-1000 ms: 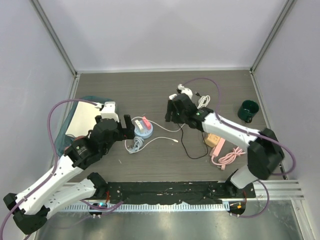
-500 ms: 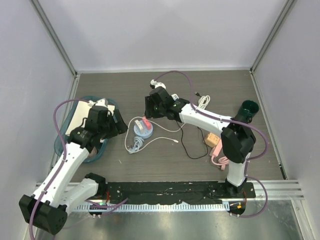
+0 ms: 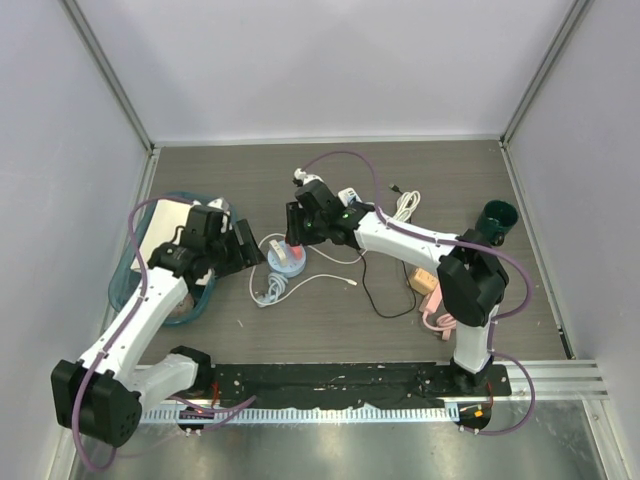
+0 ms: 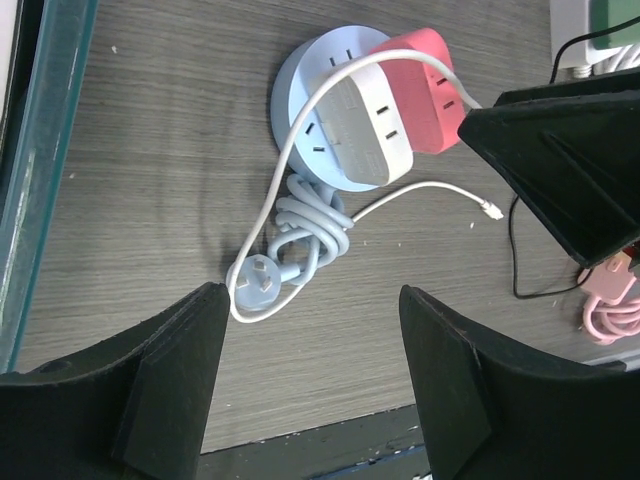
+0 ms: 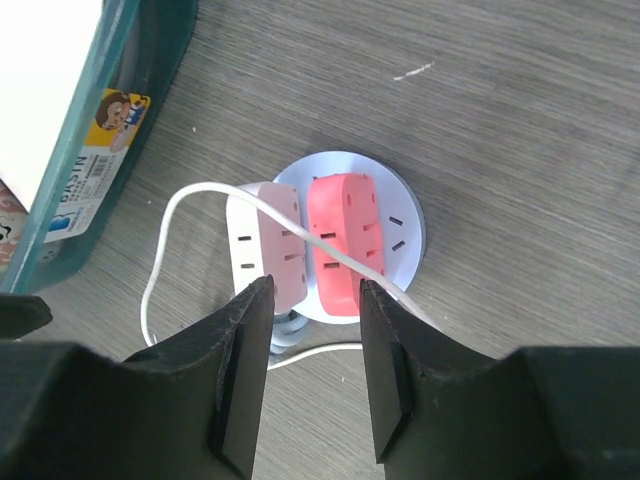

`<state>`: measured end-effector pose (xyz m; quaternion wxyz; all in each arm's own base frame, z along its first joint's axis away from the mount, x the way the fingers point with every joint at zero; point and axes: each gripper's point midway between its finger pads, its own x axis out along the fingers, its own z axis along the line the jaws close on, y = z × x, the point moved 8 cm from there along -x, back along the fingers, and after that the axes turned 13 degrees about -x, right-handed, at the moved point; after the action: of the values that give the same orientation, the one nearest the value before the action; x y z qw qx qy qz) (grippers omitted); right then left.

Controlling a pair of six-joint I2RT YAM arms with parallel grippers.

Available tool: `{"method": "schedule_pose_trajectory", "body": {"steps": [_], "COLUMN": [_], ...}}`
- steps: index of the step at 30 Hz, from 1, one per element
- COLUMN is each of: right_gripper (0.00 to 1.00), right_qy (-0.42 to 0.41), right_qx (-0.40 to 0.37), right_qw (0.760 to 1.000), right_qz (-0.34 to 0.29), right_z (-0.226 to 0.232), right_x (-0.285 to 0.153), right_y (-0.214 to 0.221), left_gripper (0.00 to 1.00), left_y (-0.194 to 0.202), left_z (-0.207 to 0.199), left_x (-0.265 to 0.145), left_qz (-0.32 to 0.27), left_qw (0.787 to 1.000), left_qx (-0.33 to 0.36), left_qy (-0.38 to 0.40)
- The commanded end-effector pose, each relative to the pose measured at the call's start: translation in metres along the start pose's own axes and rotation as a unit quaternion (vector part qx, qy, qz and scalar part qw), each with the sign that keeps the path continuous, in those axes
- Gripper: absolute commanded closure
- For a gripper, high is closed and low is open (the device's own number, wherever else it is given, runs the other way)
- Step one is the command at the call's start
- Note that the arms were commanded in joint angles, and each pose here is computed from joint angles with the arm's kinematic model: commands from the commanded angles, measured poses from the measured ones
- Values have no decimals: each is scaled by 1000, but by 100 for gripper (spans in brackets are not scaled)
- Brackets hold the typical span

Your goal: Pull the plug off the socket

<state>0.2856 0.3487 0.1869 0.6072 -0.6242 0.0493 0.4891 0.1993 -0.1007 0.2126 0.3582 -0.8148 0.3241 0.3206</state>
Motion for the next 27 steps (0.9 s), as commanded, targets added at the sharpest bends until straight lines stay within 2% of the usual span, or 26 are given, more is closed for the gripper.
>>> {"method": "schedule_pose_trajectory", "body": {"steps": [1,7,15,27], "right_gripper": [53,51,51,52], "right_qy": [-13,-3,-8,14], "right_qx": [10,6,9,0], "right_qw": [1000,1000,1000,1000], "right_qz": [-16,-16,-6,-6], "right_z": [6,4,9,10], "right_x": [-11,-10,-5,5], "right_y": [-1,-1,2,-3], "left_gripper": [26,25,24,23], "left_y": [-9,-12,-9,-6], "left_z": [-6,4,10,7], "left_x": [-4,-6,-5,-10], "left_qz": [-16,-46,-55,-59], "left_qw": [999,998,998,997], "left_qx": [21,41,42,42], "left_qy": [18,-7,-11,23]}}
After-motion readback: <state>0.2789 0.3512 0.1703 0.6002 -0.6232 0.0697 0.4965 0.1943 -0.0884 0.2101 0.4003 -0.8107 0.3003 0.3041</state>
